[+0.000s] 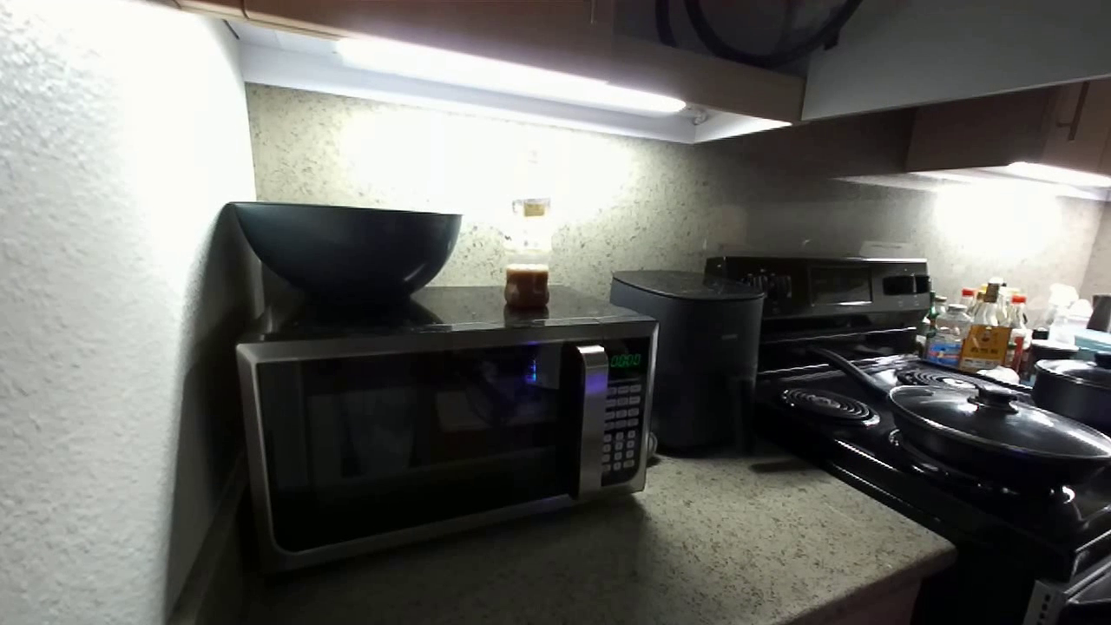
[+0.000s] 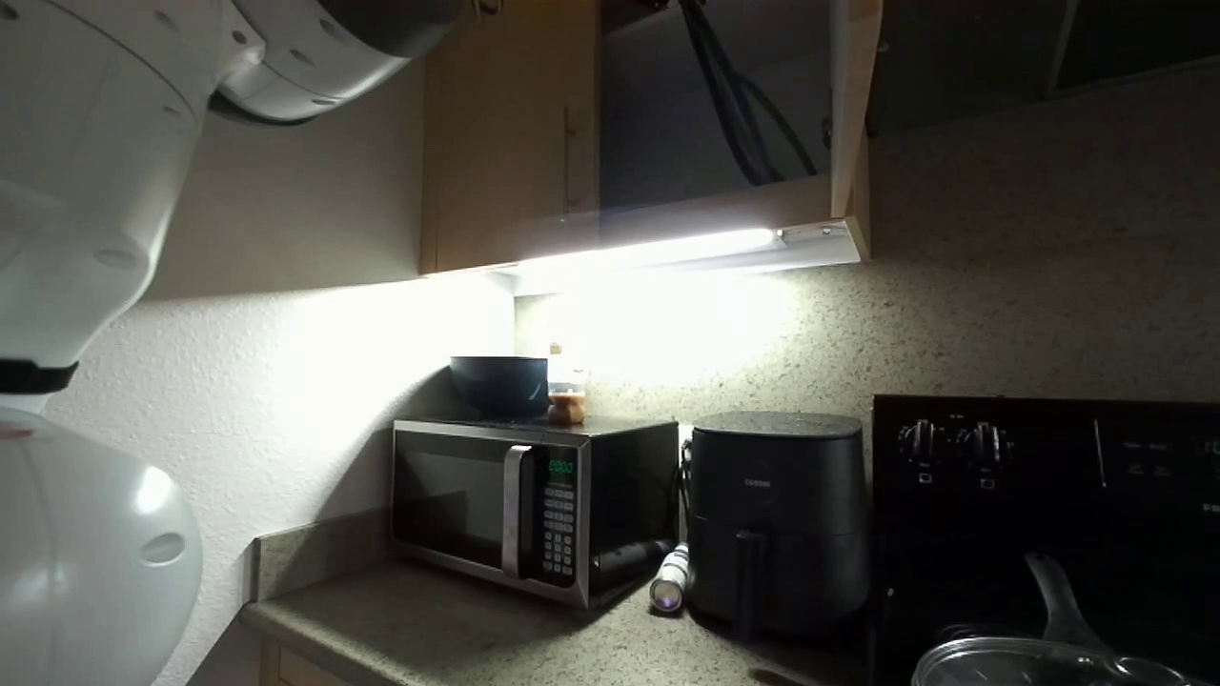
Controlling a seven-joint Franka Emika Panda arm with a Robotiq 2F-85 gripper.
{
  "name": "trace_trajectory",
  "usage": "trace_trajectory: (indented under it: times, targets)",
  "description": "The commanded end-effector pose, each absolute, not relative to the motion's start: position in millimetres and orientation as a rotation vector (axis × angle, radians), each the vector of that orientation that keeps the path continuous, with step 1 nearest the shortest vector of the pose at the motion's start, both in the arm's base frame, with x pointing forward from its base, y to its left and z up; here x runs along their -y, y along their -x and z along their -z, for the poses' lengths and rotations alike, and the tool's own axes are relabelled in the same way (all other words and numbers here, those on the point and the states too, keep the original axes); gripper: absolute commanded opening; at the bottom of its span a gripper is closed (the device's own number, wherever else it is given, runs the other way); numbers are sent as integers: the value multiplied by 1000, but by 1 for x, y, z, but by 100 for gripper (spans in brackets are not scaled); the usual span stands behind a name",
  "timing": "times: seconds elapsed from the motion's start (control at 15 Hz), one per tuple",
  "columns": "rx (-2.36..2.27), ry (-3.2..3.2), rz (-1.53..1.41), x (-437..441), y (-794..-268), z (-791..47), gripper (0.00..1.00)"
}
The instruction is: Remove the lid from the upper cabinet.
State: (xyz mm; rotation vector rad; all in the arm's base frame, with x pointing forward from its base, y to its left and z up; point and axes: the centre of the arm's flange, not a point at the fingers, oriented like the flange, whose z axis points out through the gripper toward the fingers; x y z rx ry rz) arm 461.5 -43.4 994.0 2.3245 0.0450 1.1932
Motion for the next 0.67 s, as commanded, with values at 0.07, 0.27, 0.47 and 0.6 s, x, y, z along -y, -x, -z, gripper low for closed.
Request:
trace_trajectory:
  times: [0.07, 0.27, 0.47, 0.6]
  targets:
    - [25, -2298, -1155, 54, -465, -1009, 6]
    - [3, -2316, -1147, 52, -463, -1009, 7]
    - [-82, -2307, -1186, 32, -441, -1007, 6]
    - [-140, -2306, -1200, 17, -421, -1005, 6]
